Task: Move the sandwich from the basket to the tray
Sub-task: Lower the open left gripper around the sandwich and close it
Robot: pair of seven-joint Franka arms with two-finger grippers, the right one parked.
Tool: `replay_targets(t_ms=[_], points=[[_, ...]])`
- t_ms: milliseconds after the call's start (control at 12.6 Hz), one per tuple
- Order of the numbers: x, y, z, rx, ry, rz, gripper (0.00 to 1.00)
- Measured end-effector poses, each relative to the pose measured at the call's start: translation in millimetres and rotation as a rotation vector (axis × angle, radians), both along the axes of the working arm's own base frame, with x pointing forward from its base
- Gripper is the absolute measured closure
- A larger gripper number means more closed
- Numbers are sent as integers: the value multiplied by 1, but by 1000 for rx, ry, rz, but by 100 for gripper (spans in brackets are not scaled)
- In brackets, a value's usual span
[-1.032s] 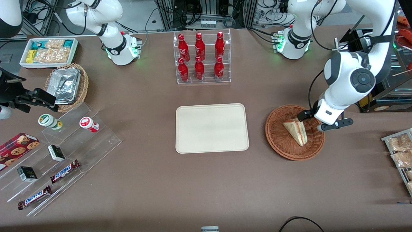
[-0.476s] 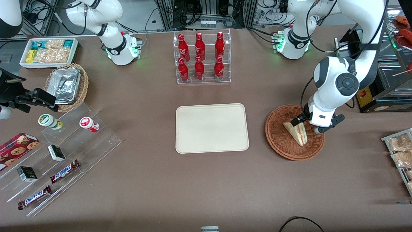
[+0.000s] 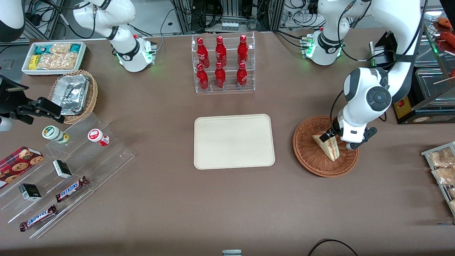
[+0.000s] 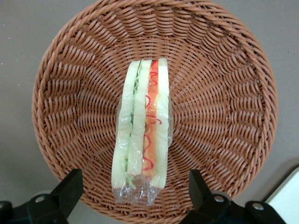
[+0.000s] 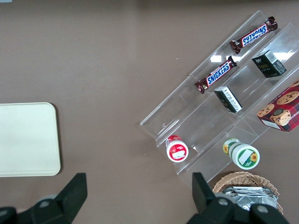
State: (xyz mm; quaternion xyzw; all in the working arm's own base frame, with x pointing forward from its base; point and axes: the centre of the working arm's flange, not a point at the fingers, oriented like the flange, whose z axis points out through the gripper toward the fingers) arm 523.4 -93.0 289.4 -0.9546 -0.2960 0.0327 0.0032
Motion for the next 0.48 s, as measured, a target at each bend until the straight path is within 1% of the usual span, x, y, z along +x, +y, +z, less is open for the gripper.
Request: replay_targets(t_ms=[238,476], points=[[1,0,-19,-6,-12,3,0],[0,0,-36,-9,-11,4,1]])
